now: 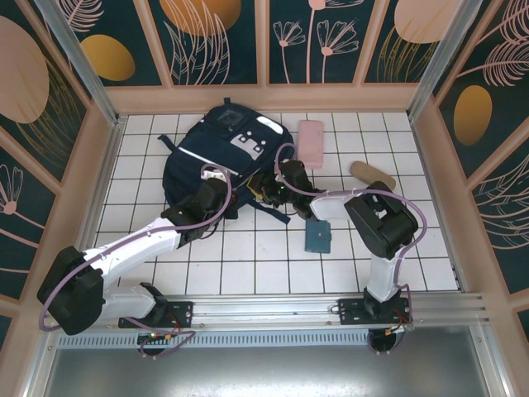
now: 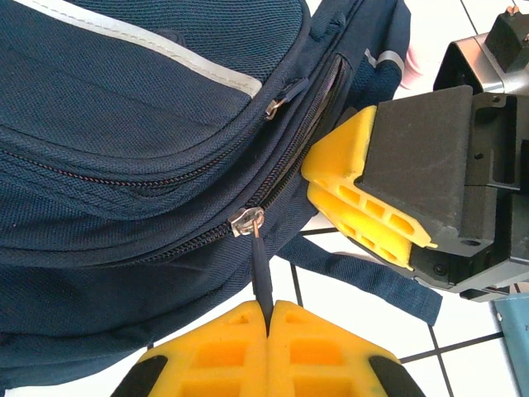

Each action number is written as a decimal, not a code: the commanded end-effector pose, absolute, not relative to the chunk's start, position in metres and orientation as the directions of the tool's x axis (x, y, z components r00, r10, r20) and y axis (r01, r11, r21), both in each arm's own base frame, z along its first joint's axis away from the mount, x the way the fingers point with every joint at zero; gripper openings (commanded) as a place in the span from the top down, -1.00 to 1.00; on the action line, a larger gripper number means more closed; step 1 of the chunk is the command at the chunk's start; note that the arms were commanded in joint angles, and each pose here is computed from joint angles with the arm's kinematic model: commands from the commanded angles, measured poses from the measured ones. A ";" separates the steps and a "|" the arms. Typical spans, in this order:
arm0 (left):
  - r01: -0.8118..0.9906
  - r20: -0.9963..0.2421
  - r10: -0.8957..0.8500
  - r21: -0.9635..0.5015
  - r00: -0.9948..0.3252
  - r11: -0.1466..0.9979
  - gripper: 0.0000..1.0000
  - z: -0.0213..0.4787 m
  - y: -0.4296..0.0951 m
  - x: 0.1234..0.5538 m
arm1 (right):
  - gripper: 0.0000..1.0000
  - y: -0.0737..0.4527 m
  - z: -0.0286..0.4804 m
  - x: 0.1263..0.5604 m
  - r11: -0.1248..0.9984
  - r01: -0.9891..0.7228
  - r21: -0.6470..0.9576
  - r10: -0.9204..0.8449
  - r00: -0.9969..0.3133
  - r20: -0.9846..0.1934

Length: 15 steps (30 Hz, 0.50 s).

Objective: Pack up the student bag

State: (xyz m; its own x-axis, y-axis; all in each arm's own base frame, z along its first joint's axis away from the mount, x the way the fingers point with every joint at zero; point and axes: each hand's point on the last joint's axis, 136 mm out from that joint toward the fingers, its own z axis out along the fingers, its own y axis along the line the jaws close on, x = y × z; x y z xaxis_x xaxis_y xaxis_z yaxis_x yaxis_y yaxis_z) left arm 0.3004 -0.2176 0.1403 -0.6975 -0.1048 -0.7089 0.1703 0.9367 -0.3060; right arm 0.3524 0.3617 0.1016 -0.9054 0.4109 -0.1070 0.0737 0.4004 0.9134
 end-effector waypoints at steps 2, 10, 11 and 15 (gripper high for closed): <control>0.233 -0.730 -0.107 -0.348 -0.675 0.908 1.00 0.154 -0.232 0.300 | 0.27 0.371 0.116 0.363 0.339 0.047 0.940 0.436 -0.893 -0.113; 0.233 -0.727 -0.106 -0.349 -0.679 0.908 1.00 0.152 -0.230 0.298 | 0.25 0.380 0.119 0.371 0.278 0.053 0.959 0.439 -0.895 -0.078; 0.235 -0.727 -0.106 -0.351 -0.679 0.907 1.00 0.152 -0.231 0.297 | 0.24 0.381 0.120 0.372 0.271 0.056 0.961 0.440 -0.895 -0.072; 0.237 -0.725 -0.104 -0.352 -0.681 0.906 1.00 0.150 -0.231 0.297 | 0.15 0.383 0.125 0.377 0.231 0.053 0.971 0.446 -0.893 -0.058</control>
State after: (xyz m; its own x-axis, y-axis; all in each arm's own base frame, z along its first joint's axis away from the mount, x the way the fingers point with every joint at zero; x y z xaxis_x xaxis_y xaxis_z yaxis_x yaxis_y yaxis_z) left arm 0.3000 -0.2174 0.1375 -0.6963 -0.1059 -0.7099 0.1714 0.9359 -0.3078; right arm 0.3619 0.3734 0.0961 -0.9018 0.4302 -0.0417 0.1116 0.3250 0.9391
